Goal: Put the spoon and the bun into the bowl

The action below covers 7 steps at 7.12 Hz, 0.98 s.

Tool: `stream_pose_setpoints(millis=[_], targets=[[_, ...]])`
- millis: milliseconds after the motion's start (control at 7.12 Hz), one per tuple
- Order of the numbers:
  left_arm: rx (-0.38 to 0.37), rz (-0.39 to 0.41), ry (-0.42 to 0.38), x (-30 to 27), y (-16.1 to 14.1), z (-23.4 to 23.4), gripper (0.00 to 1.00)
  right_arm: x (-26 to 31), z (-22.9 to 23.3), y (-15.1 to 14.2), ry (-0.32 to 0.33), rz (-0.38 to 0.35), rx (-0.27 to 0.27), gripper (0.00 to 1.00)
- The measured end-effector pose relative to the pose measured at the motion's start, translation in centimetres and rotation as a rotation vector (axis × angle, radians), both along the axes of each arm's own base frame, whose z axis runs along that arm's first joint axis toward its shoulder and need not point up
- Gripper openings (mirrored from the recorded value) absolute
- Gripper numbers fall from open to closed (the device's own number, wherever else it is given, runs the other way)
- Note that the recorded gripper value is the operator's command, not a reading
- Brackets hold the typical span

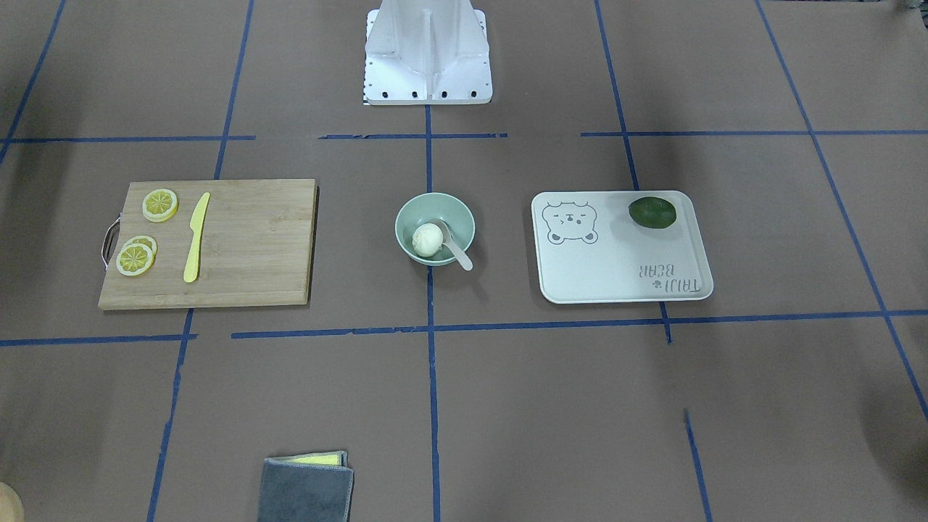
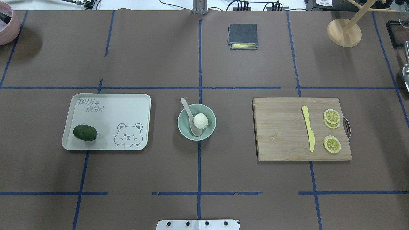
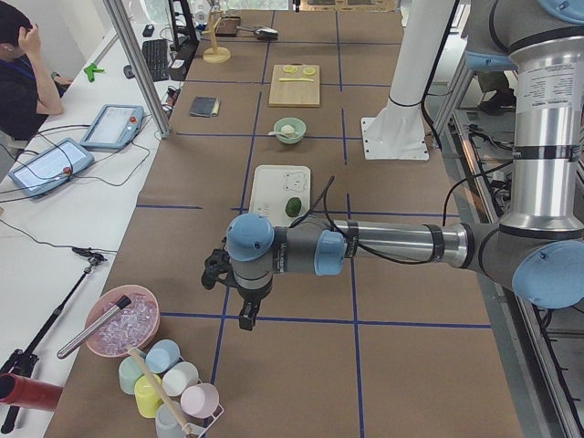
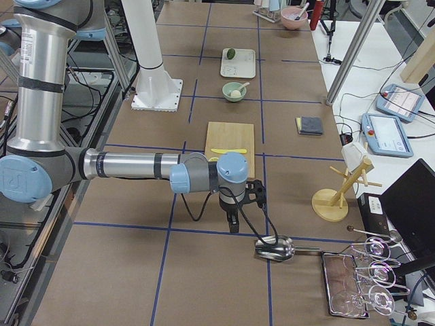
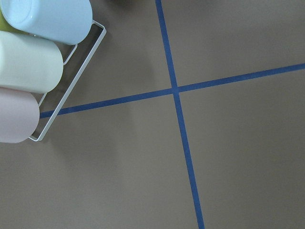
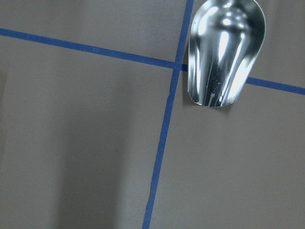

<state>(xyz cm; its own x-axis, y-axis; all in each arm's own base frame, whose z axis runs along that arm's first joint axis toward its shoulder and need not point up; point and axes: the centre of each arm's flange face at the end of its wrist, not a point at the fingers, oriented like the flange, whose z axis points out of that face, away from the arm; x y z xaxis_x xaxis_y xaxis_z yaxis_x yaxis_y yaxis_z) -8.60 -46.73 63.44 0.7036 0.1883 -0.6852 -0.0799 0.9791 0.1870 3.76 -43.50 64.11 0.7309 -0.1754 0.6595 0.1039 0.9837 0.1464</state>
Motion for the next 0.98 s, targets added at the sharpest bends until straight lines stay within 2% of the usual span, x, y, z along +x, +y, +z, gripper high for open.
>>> stream_pose_setpoints(millis=[562, 983], targets=[[-0.008, -0.001, 0.0, 0.0, 0.2, 0.3, 1.0, 0.0, -0.1, -0.2, -0.001, 0.0, 0.001, 1.0], [-0.025, -0.002, -0.001, 0.0, 0.6, 1.1, 1.0, -0.1, -1.0, -0.5, -0.005, -0.003, 0.026, 1.0]])
